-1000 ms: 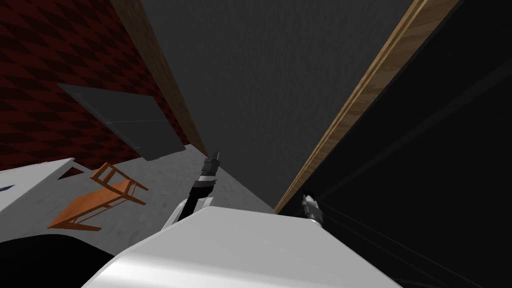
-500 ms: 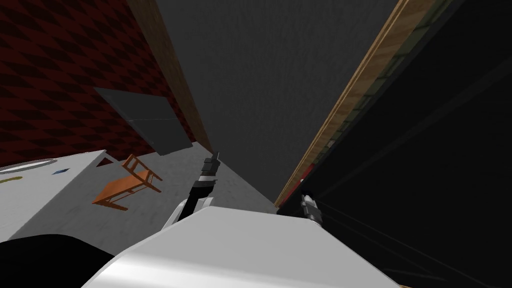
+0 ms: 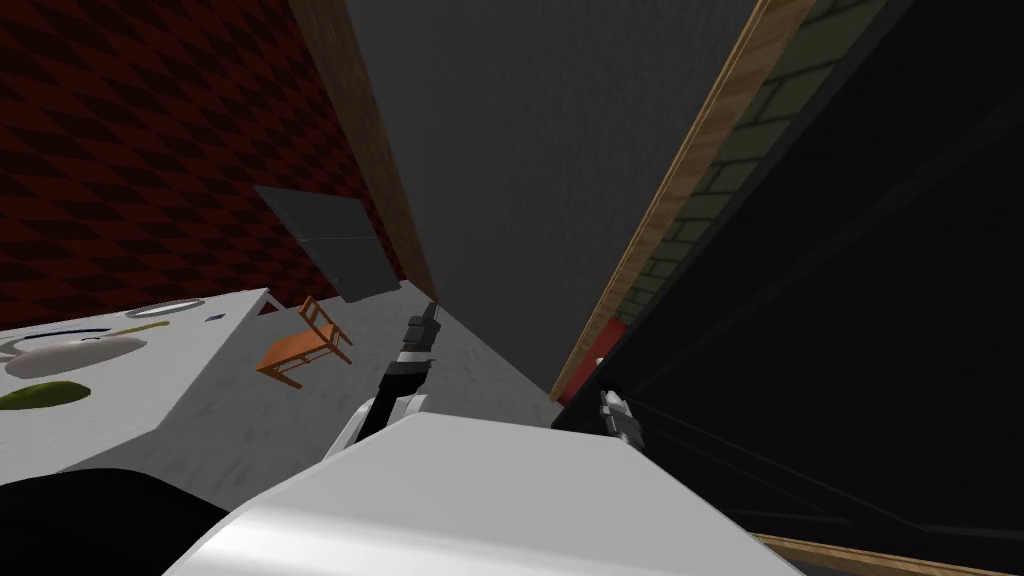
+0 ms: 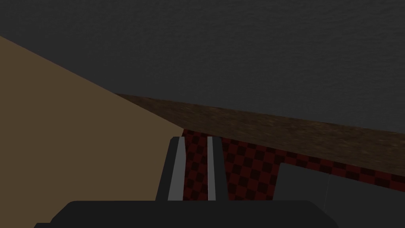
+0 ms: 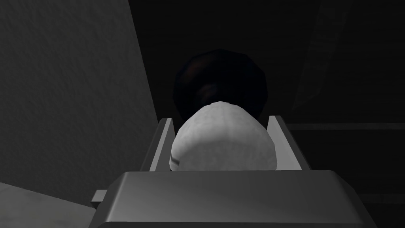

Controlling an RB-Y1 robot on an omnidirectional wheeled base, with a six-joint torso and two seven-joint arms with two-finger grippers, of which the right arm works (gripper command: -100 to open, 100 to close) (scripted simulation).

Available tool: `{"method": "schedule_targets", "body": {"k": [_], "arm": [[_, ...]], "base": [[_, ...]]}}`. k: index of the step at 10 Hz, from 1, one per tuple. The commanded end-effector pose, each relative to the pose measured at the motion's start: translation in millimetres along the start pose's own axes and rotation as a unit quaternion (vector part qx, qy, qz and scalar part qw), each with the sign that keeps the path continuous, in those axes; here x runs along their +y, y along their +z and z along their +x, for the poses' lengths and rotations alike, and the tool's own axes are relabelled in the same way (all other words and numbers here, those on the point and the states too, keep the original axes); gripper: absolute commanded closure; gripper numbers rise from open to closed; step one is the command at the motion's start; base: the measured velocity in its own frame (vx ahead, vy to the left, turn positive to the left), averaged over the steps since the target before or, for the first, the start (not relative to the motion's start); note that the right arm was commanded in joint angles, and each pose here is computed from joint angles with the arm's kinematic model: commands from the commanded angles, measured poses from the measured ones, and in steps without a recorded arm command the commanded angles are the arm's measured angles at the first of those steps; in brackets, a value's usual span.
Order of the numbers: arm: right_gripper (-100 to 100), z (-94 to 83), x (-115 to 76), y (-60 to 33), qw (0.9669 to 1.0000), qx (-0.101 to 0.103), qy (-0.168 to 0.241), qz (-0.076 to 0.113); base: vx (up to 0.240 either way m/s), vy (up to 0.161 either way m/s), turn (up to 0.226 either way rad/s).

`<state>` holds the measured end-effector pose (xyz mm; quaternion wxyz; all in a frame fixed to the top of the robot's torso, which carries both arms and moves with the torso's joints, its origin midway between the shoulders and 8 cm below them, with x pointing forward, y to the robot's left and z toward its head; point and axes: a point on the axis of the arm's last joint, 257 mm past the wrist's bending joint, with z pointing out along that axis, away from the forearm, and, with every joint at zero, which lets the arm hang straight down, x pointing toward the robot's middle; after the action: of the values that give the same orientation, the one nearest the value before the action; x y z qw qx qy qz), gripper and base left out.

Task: Pull the door open

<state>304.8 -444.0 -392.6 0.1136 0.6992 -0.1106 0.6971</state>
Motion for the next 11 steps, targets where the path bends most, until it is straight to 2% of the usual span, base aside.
{"method": "schedule_targets", "body": {"k": [1,2,5,8,9,10,11], "arm": [[100,0.0,0.0,0.0,1.0,0.0,0.0,0.0],[100,-1.8,-3.0,-6.2,0.9999,-0.002,0.0,0.012],[100,-0.6,-6.3,-14.2,0.9995,0.0,0.0,0.033],[100,0.5,-10.9,-26.0,0.9982,0.001,0.002,0.061],[100,0.7,-11.7,-28.1,0.9978,0.001,0.002,0.066],[100,-0.8,-11.2,-26.6,0.9981,0.0,0.0,0.062],[100,-2.0,-11.5,-32.6,0.9974,-0.002,0.001,0.072]], "base": [[-0.103,0.008,0.015],[-0.162,-0.017,0.105],[-0.231,-0.028,0.116],[-0.231,-0.011,0.116],[-0.216,-0.002,0.071],[-0.097,0.0,0.01],[-0.199,-0.021,0.164]]}}
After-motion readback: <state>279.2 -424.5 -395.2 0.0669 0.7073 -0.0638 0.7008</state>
